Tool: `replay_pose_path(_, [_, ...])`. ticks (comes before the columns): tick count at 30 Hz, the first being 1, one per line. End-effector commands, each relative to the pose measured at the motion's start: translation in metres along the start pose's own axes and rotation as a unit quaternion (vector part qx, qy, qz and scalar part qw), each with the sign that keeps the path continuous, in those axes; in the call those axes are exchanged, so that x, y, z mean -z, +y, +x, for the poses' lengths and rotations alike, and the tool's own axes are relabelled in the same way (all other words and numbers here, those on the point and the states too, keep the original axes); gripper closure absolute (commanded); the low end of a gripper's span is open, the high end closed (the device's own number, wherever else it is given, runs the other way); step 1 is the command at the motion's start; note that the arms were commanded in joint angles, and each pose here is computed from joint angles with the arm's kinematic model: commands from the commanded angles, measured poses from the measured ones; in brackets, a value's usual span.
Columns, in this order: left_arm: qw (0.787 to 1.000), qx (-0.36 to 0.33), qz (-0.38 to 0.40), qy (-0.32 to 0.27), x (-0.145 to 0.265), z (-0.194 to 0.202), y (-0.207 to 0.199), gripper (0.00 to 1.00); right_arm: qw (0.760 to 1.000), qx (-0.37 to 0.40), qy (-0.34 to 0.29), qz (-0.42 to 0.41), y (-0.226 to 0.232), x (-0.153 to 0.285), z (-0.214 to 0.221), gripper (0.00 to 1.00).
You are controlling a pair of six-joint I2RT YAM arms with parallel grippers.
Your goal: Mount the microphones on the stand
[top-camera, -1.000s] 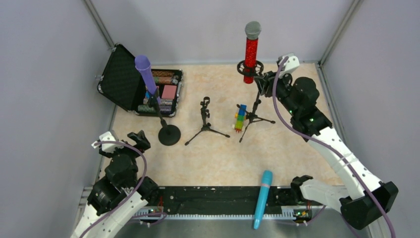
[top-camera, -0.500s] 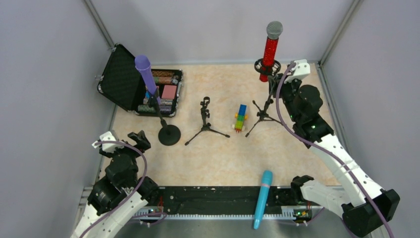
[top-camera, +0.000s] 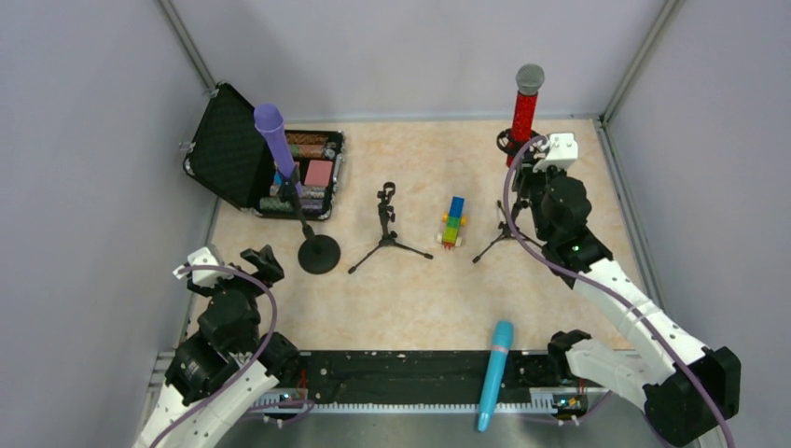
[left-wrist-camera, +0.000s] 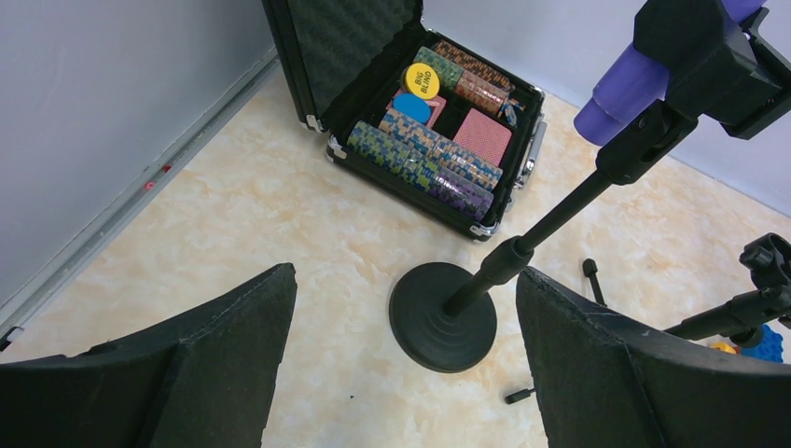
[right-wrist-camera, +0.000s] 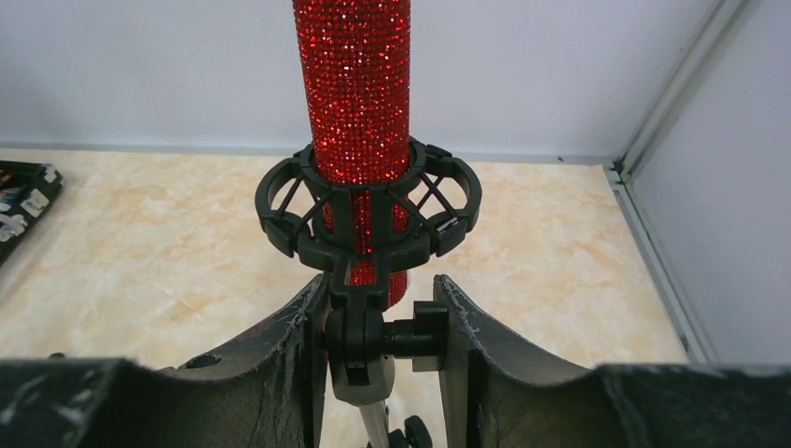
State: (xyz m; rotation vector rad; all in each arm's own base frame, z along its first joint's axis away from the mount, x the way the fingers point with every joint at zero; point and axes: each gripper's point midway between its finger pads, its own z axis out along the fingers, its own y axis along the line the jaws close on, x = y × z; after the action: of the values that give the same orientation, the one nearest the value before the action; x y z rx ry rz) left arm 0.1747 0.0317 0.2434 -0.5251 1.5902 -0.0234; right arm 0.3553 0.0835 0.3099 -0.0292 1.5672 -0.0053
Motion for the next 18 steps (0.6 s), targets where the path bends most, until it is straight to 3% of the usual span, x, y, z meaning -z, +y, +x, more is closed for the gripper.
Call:
replay_pose_path(1, [1.0, 0.011, 0.005, -0.011, -0.001, -0.006, -0.004, 0.09, 0.992, -0.055, -0.108, 0.036, -0.017, 0.006, -0.046, 1.0])
replay_pose_path(18, [1.0, 0.01, 0.007, -0.01, -0.001, -0.005, -0.005, 0.09, 0.993, -0.097, -0.045, 0.045, -0.018, 0.017, 0.041, 1.0])
